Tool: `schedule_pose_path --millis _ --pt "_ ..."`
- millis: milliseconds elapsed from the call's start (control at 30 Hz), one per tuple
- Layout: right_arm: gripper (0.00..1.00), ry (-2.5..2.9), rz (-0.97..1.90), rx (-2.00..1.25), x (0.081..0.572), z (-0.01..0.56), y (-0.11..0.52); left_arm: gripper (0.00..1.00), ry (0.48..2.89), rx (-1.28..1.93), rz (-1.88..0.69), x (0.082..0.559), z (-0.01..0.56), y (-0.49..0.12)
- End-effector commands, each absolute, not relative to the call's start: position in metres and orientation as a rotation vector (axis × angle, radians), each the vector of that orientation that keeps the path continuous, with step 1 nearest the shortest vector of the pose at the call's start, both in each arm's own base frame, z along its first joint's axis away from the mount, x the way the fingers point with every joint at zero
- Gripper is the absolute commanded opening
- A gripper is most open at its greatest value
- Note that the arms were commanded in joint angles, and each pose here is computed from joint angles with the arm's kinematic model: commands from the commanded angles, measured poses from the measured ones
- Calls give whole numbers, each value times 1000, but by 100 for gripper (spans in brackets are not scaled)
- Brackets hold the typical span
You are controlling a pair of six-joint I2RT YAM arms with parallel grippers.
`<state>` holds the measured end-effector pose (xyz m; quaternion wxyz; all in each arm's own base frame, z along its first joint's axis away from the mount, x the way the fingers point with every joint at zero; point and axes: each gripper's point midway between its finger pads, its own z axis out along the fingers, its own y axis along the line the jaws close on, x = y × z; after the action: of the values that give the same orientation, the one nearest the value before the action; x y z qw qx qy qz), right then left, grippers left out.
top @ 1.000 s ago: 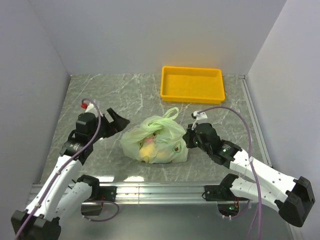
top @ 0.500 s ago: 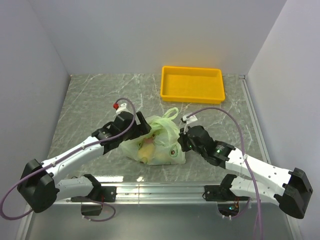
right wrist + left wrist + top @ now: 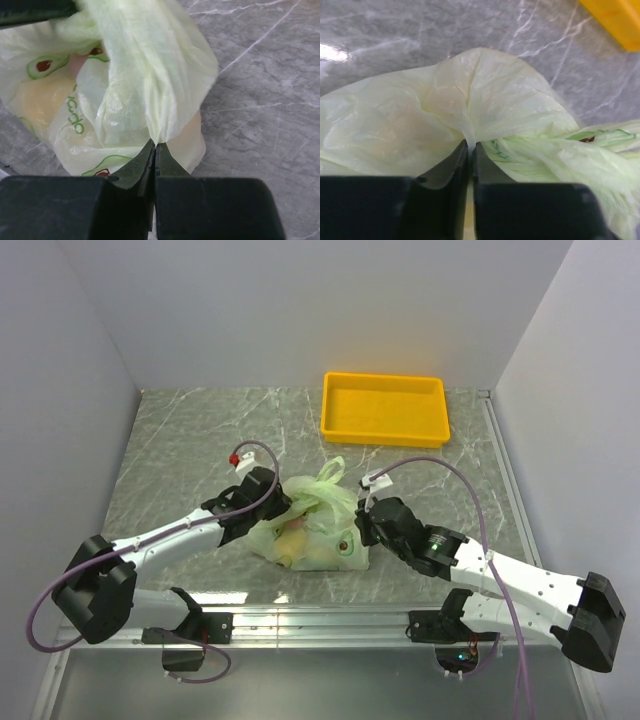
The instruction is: Untie the knot of the plastic bag and take out the fruit
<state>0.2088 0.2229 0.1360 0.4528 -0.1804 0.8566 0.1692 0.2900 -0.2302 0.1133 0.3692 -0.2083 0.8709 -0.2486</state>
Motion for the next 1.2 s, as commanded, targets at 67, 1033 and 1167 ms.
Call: schedule_pose_path --millis 67,1033,1167 --pt "0 2060 303 -350 224 151 201 1 2199 -537 -567 295 116 -207" --pt "79 1927 205 -674 261 249 277 1 2172 106 -1024 261 239 -180" --pt "79 1939 30 -680 288 232 271 1 2161 106 -1001 259 243 -176"
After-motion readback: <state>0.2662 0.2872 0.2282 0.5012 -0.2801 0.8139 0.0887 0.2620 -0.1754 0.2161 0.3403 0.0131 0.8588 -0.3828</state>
